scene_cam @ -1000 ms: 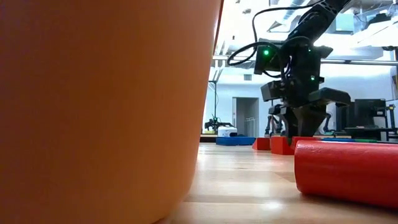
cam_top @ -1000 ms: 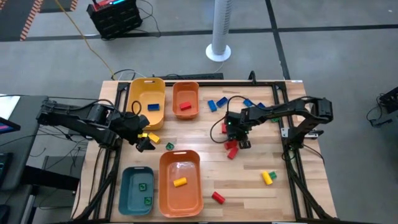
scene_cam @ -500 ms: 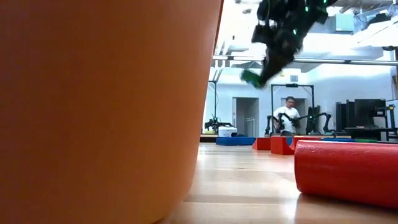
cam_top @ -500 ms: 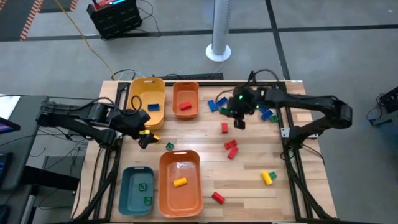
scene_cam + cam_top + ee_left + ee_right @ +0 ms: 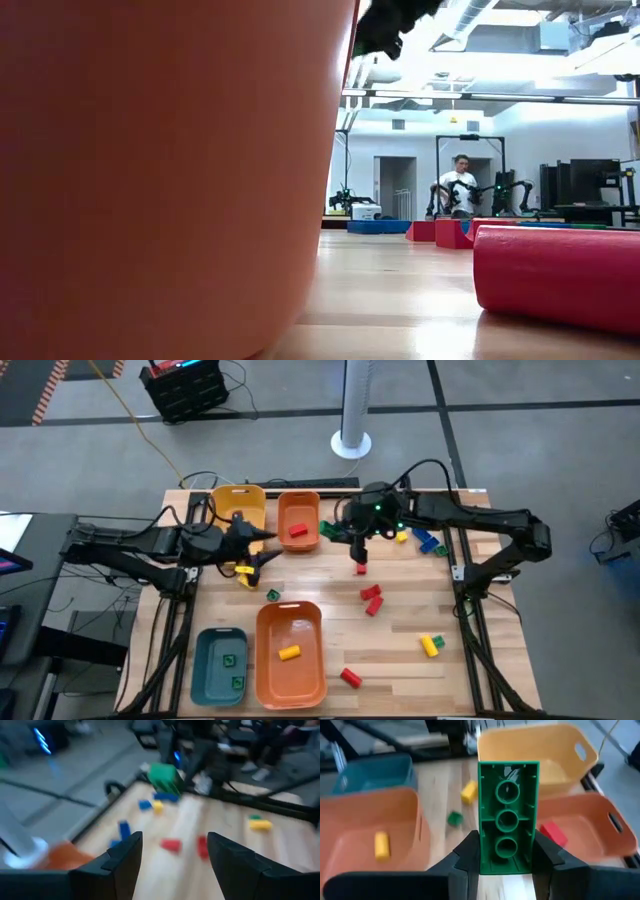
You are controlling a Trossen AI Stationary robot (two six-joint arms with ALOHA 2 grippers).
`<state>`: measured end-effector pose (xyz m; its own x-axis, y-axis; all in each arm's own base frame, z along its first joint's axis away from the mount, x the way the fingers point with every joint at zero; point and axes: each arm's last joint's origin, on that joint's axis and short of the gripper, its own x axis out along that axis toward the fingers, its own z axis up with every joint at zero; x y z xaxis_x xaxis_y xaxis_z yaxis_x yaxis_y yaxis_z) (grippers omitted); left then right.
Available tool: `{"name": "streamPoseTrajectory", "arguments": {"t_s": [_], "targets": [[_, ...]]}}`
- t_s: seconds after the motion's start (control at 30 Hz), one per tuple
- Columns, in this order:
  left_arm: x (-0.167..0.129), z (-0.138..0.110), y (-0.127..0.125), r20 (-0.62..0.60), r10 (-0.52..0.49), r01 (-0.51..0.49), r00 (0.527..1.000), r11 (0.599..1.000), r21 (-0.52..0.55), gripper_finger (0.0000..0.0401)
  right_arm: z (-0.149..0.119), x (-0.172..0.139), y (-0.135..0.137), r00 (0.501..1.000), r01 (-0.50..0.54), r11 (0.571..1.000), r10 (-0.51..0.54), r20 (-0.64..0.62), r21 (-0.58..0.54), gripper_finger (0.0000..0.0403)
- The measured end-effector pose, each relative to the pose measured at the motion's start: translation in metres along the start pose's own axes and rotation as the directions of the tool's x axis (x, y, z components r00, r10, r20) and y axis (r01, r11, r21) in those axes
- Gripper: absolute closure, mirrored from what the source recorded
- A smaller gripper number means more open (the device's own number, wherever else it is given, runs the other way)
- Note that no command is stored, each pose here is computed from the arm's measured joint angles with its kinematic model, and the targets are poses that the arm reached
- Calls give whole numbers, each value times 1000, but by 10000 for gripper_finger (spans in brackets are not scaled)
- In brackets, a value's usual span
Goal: Sort blocks
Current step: Put the green game piece into the blue bin
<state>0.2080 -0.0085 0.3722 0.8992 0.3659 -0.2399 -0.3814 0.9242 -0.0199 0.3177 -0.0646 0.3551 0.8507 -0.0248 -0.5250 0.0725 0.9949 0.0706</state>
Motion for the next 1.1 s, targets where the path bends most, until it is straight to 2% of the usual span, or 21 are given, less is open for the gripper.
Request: {"name": "streamPoseTrajectory", "arguments": {"t_s": [0.13,0.33,0.47,0.63,0.83,0.97,1.1], "targets": [[7,8,-3,92,65,-73,994,994,80,184,10,1,7,995,-24,1000,24,101,-5,275],[17,20,-9,220,82,-103,972,991,86,184,20,1,21,976,-86,996,90,200,-31,275],[24,25,-14,287,69,-80,955,996,26,173,27,0,31,956,-107,992,119,267,-59,275],[32,30,-19,361,64,-46,930,997,-57,132,28,1,34,952,-114,991,128,279,-65,275],[38,32,-23,399,18,14,917,997,-76,84,29,1,34,950,-111,992,124,286,-64,275],[36,34,-24,417,-14,48,909,996,-72,81,29,1,34,948,-110,992,124,292,-65,275],[42,31,-26,402,-17,46,916,997,-63,87,35,-1,38,926,-117,989,141,351,-87,274]]}}
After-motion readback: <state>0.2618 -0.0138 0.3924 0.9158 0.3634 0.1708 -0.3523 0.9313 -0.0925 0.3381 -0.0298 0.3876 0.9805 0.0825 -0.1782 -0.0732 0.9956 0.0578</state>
